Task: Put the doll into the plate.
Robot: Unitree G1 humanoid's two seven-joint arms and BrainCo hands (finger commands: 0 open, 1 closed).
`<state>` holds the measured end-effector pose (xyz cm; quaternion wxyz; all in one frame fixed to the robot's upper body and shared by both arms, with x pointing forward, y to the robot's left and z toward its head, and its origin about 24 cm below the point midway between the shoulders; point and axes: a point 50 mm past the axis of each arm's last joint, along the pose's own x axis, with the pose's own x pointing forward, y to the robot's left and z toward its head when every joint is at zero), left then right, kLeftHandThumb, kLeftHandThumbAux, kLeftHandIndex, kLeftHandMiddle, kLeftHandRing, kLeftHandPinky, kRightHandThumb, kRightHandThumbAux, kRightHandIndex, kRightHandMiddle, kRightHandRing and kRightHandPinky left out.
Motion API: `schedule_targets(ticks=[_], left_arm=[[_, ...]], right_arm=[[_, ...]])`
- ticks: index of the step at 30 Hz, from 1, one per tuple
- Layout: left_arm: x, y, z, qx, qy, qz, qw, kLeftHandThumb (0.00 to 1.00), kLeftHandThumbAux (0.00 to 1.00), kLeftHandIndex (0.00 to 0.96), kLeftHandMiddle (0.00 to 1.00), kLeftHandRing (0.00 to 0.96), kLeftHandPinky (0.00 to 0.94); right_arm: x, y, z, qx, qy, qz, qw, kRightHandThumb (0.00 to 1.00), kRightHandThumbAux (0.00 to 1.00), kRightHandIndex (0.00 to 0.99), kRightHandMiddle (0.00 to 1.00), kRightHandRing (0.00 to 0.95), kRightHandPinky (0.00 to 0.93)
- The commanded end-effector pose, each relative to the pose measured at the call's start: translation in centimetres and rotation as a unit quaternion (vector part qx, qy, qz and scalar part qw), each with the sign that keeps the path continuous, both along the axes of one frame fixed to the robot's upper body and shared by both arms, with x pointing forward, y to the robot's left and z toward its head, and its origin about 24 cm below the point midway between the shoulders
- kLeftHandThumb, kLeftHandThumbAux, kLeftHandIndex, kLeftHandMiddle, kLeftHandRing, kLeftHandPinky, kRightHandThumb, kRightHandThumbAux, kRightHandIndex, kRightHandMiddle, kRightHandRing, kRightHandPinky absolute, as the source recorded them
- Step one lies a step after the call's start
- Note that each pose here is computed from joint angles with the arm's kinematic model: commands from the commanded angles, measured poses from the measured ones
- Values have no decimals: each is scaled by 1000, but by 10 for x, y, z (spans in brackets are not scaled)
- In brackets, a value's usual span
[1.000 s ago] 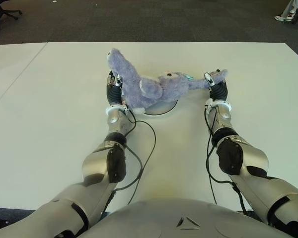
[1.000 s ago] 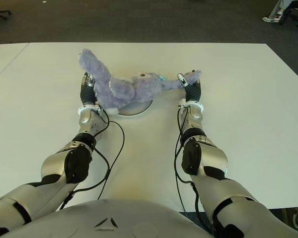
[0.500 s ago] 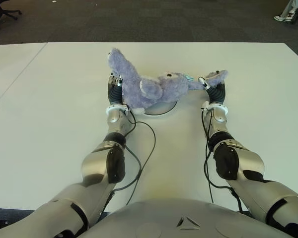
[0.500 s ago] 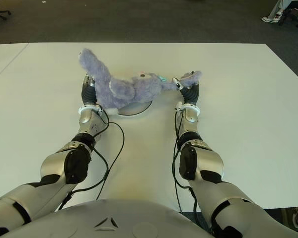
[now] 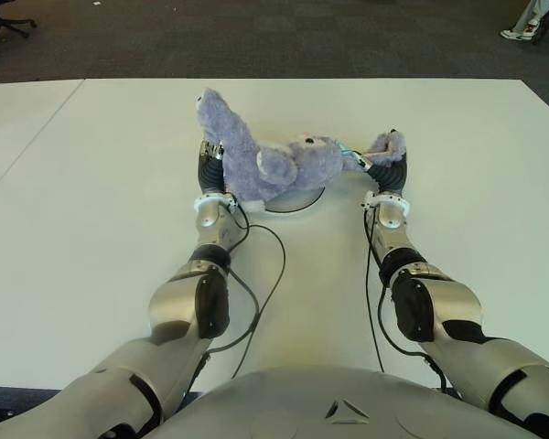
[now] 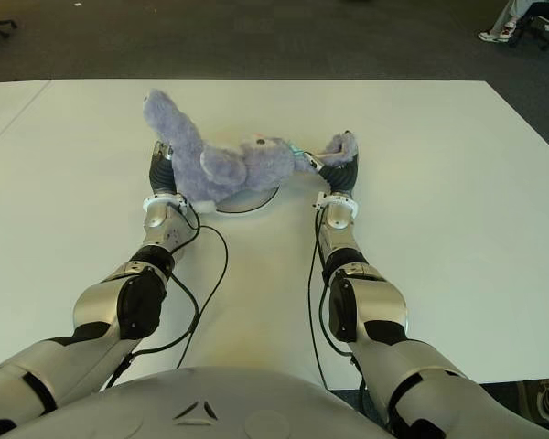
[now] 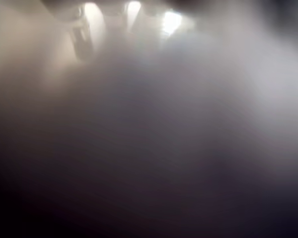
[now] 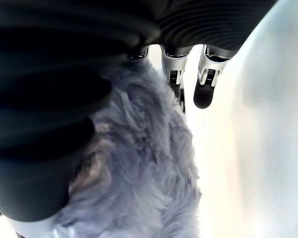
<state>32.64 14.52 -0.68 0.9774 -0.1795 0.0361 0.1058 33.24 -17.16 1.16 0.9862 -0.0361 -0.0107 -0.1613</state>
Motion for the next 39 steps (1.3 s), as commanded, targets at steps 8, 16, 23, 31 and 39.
schedule_targets(ticks=[8,16,23,31,39], left_arm=[[-88,5,-94,-38,219,7,975,0,537,22,30,10,0],[-87,4,-94,-21,228,5,973,0,527,25,34,12,0],[-87,4,-94,-23,223,6,974,0,509,22,31,9,0],[-87,3,-93,-37,219,10,975,0,517,24,34,12,5],[-87,3,-93,-46,213,8,976,0,527,24,36,14,3]], right_arm=[[-90,20,-104,-5,243,23,970,0,785,89,71,58,64],[-88,21,-103,-18,243,24,969,0,745,85,65,55,62],[-91,20,-106,-17,253,28,967,0,745,79,59,48,59],[-90,20,-105,-9,252,27,967,0,746,74,54,46,59],[-88,19,-104,2,249,26,968,0,754,74,55,47,65]])
